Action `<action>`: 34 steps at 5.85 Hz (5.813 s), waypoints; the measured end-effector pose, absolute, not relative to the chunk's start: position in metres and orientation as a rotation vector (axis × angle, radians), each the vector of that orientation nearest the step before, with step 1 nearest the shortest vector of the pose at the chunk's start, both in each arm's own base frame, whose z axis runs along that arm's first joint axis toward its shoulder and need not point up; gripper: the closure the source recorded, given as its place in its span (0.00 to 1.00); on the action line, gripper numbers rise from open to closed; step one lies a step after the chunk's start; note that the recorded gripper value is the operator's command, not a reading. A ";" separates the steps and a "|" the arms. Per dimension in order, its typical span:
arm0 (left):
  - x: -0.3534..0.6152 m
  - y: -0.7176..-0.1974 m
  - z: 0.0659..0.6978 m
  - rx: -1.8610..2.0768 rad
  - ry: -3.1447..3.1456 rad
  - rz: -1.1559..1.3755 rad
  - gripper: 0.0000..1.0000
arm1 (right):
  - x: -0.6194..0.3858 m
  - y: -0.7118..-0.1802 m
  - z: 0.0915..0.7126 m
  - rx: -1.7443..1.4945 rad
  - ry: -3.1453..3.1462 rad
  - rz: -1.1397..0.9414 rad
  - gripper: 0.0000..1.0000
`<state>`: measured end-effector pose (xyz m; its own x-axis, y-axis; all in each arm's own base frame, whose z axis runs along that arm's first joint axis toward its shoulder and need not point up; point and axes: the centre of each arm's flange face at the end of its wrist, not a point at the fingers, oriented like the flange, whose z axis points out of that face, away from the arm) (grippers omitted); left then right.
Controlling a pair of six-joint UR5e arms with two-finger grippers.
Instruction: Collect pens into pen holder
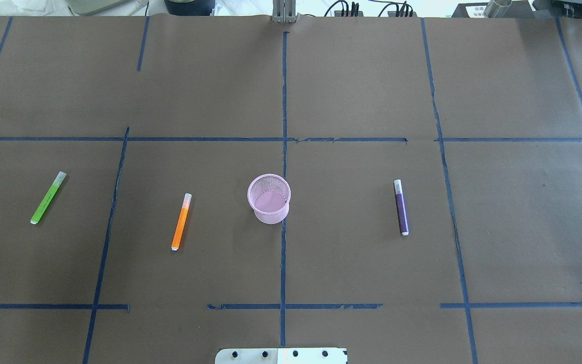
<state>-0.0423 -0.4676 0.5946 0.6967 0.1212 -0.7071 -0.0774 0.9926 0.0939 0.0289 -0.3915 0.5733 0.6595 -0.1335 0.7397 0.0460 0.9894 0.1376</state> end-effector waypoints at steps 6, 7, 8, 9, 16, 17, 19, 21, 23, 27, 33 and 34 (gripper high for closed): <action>0.204 -0.484 0.559 0.013 0.833 0.424 0.01 | 0.021 -0.380 0.581 0.078 -0.864 -0.105 0.00; 0.239 -0.492 0.557 -0.002 0.805 0.441 0.01 | 0.020 -0.380 0.581 0.076 -0.872 -0.109 0.00; 0.265 -0.497 0.560 -0.007 0.770 0.448 0.02 | 0.018 -0.379 0.581 0.072 -0.881 -0.114 0.00; 0.278 -0.499 0.563 -0.011 0.755 0.455 0.13 | 0.017 -0.377 0.583 0.063 -0.885 -0.114 0.00; 0.290 -0.500 0.574 -0.029 0.743 0.470 0.92 | 0.016 -0.373 0.588 0.047 -0.893 -0.104 0.00; 0.290 -0.500 0.575 -0.030 0.742 0.471 1.00 | 0.016 -0.373 0.588 0.047 -0.894 -0.104 0.00; 0.295 -0.506 0.562 -0.013 0.748 0.476 1.00 | 0.016 -0.373 0.587 0.048 -0.894 -0.105 0.00; 0.300 -0.513 0.497 0.091 0.800 0.507 1.00 | 0.016 -0.373 0.586 0.051 -0.895 -0.106 0.00; 0.301 -0.504 0.365 0.310 0.903 0.583 0.98 | 0.016 -0.373 0.586 0.054 -0.895 -0.108 0.00; 0.374 -0.434 0.188 0.620 0.953 0.527 0.99 | 0.016 -0.374 0.586 0.061 -0.892 -0.115 0.00; 0.489 -0.363 0.149 0.940 0.922 0.185 0.73 | 0.016 -0.376 0.589 0.054 -0.887 -0.111 0.00; 0.506 -0.365 0.157 0.946 0.927 0.175 0.08 | 0.015 -0.376 0.590 0.053 -0.887 -0.110 0.00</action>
